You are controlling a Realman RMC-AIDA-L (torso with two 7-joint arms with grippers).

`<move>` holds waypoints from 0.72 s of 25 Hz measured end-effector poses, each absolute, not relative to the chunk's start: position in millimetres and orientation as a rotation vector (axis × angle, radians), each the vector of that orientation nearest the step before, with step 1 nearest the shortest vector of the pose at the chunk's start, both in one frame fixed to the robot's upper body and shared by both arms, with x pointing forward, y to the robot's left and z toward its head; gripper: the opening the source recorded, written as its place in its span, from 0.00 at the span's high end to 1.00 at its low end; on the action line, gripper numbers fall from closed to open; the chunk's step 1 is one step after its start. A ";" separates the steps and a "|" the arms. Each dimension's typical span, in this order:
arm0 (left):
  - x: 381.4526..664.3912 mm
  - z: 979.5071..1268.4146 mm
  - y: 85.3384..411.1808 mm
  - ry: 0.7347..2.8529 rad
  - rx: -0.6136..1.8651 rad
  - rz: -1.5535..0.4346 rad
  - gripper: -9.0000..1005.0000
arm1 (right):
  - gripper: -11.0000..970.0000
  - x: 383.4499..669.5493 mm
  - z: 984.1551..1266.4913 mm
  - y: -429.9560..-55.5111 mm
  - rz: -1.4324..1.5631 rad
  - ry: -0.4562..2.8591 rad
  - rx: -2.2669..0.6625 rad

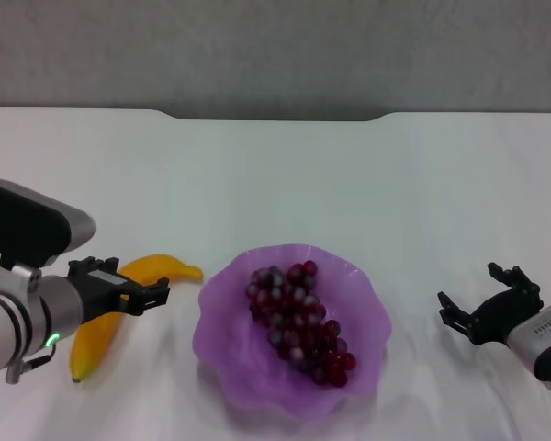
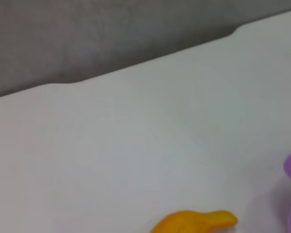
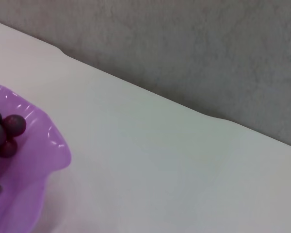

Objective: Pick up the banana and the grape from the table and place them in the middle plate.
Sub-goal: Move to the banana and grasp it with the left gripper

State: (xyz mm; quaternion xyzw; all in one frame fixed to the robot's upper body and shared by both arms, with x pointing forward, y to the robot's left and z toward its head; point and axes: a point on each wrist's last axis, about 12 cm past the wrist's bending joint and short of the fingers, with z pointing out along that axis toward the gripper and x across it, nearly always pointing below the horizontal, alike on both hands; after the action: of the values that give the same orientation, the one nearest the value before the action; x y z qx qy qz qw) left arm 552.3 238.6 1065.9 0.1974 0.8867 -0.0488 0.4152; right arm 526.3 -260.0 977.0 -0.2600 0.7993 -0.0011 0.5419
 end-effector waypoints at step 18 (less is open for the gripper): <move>569.3 1036.3 249.7 2.254 0.480 -0.047 0.18 | 0.08 527.1 979.4 -254.1 0.019 1.881 -0.615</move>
State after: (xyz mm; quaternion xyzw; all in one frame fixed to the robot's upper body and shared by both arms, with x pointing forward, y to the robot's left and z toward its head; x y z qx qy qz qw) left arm 569.3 249.7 1036.3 0.1902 0.8936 -0.0187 0.4062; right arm 527.1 -254.1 979.4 -0.2599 0.7945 0.0081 0.5489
